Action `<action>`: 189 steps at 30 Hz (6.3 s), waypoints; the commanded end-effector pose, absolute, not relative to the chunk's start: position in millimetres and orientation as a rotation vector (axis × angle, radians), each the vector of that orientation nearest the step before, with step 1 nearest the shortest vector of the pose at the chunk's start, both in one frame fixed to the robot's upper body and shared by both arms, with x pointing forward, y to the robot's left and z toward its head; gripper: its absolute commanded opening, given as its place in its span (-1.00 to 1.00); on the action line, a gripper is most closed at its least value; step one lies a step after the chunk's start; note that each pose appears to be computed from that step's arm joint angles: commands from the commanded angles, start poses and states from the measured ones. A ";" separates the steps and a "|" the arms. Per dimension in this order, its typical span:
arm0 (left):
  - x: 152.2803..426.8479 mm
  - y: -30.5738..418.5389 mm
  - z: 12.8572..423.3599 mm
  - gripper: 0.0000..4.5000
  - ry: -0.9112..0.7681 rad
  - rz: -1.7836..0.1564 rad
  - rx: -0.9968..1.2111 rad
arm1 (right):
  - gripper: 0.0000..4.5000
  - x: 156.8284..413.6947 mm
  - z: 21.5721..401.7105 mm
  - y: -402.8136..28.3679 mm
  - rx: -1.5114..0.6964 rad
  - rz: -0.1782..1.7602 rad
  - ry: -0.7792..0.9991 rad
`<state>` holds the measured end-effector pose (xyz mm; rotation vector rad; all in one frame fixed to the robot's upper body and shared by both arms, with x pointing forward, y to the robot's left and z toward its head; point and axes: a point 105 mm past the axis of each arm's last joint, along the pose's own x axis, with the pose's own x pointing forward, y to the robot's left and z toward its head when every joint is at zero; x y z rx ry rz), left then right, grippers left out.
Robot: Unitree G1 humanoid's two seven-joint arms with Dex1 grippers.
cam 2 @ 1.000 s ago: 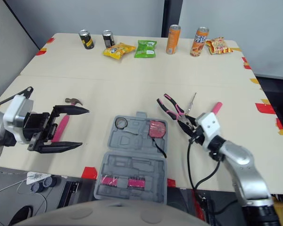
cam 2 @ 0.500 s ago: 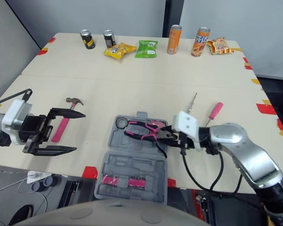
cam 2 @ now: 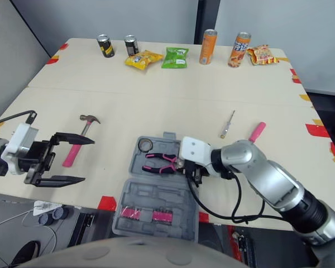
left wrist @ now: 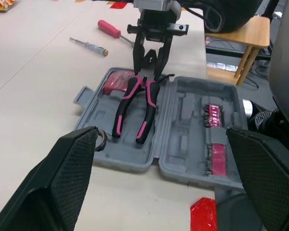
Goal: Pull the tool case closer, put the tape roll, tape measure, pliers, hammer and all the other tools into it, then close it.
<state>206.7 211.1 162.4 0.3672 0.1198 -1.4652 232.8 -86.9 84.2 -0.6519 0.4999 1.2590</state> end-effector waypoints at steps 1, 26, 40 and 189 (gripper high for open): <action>202.5 216.3 165.5 1.00 0.127 -1.495 0.402 | -0.55 234.6 90.6 -78.4 -0.705 1.259 0.472; 203.7 220.6 165.5 1.00 0.143 -1.480 0.424 | 0.25 243.1 79.8 -62.2 -0.740 1.245 0.463; 204.1 218.6 164.3 1.00 0.132 -1.473 0.409 | 0.68 253.9 101.7 -45.1 -0.529 1.260 0.288; 222.7 183.2 8.9 -0.98 0.340 -1.461 0.364 | -1.00 208.2 19.7 -146.7 -0.417 1.344 0.296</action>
